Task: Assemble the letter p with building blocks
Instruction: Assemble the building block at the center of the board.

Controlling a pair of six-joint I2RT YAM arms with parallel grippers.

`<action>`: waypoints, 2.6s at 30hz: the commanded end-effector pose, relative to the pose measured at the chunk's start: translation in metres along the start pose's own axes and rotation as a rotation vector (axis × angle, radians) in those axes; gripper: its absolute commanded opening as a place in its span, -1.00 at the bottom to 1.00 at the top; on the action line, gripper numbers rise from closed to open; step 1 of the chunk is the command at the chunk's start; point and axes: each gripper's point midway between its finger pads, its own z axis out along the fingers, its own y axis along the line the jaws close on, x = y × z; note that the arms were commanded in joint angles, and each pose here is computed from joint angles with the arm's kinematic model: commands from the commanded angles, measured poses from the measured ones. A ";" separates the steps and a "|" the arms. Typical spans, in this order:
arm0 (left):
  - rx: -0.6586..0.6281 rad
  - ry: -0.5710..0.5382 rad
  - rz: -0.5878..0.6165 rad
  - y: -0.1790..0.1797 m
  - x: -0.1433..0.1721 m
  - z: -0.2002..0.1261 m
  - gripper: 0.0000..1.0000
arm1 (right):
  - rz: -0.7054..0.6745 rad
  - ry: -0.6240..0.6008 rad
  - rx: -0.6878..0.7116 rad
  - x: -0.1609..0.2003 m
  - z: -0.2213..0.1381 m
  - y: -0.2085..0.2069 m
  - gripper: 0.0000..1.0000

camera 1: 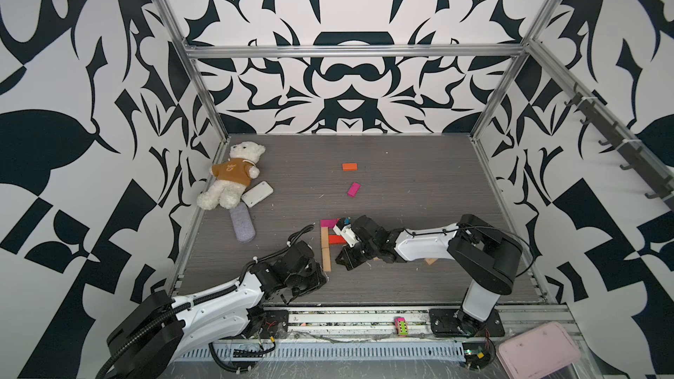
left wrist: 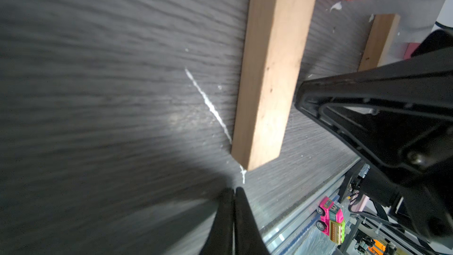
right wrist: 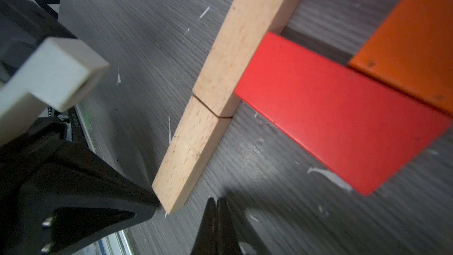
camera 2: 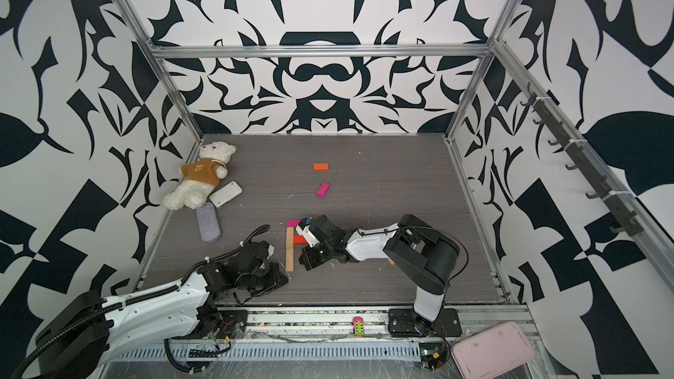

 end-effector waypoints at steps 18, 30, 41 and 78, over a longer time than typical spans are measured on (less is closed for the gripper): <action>-0.049 -0.063 -0.083 0.021 -0.008 0.005 -0.80 | -0.024 -0.006 -0.045 -0.016 0.009 0.015 -0.94; -0.065 -0.079 -0.105 0.027 -0.009 0.006 -0.79 | -0.020 0.003 -0.043 -0.016 0.012 0.014 -0.94; -0.068 -0.085 -0.115 0.030 -0.009 0.005 -0.78 | -0.017 0.010 -0.040 -0.015 0.014 0.013 -0.94; -0.114 0.017 0.115 0.021 0.011 -0.034 -0.62 | -0.071 -0.094 -0.069 -0.030 -0.020 0.033 -0.94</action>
